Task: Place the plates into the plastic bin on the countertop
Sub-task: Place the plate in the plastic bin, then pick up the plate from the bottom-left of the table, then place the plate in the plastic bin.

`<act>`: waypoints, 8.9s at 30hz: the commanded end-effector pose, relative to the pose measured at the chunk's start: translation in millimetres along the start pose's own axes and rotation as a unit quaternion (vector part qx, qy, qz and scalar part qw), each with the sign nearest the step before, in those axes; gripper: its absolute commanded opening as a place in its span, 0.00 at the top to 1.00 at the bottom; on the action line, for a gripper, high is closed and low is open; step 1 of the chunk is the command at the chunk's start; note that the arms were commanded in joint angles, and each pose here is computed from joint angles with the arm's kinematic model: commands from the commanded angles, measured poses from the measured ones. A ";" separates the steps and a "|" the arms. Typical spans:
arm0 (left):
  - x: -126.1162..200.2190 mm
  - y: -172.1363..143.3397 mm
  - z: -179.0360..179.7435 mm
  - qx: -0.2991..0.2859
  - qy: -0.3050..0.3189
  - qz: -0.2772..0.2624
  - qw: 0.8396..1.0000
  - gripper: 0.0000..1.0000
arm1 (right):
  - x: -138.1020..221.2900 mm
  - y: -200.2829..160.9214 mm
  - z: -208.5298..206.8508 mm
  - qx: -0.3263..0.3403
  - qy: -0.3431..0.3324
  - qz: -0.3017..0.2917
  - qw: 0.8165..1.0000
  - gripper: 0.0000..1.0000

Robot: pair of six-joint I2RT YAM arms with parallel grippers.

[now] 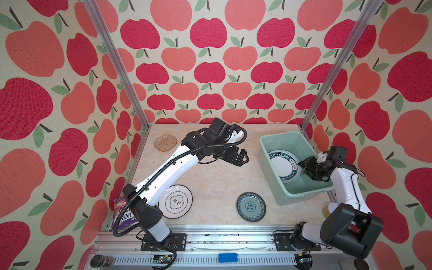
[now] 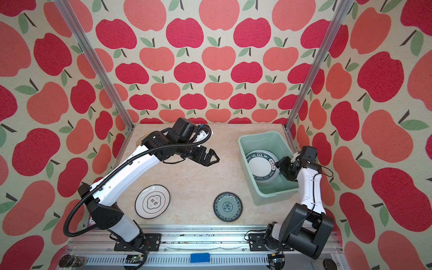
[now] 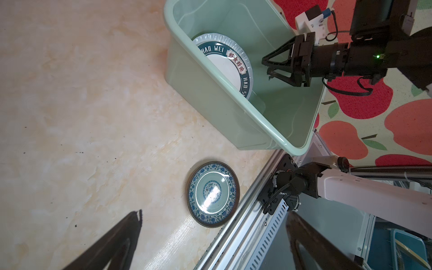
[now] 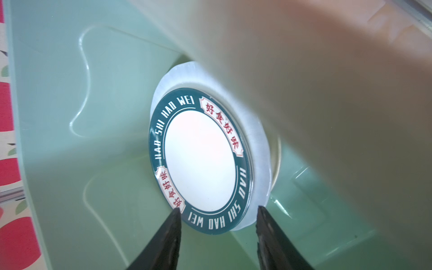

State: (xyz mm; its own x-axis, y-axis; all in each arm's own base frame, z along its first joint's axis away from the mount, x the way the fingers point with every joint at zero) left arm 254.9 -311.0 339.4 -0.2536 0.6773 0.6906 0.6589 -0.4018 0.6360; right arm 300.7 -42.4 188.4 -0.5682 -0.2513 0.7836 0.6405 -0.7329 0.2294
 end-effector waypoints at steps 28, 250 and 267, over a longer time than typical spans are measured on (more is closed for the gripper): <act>128.5 -154.0 169.8 0.463 0.167 -0.137 0.860 0.01 | 39.2 -188.1 273.4 0.337 0.204 0.113 0.912 0.29; 13.2 9.2 -17.2 -0.208 0.099 -0.151 0.961 0.01 | -10.0 -14.7 -17.0 0.000 -0.027 0.067 0.997 0.97; 2.3 7.2 -12.7 -0.216 0.099 -0.134 0.962 0.01 | -17.0 -7.1 -18.9 0.037 -0.051 0.097 0.993 0.92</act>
State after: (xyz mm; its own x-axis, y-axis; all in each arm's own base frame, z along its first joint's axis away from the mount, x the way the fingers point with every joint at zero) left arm 247.1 -322.2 342.1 -0.5180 0.6837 0.5140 0.2266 -0.4698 0.8532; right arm 306.7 -54.0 171.2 -0.4581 -0.2719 0.8463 0.7299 -0.6585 0.1835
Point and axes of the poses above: each gripper's point midway between its finger pads, its own x axis back along the fingers, its own z axis along the line the jaws close on, y = z × x, the point moved 3 cm from there along x, back along the fingers, and after that the axes turned 6 degrees about -x, right-handed, at the moved point
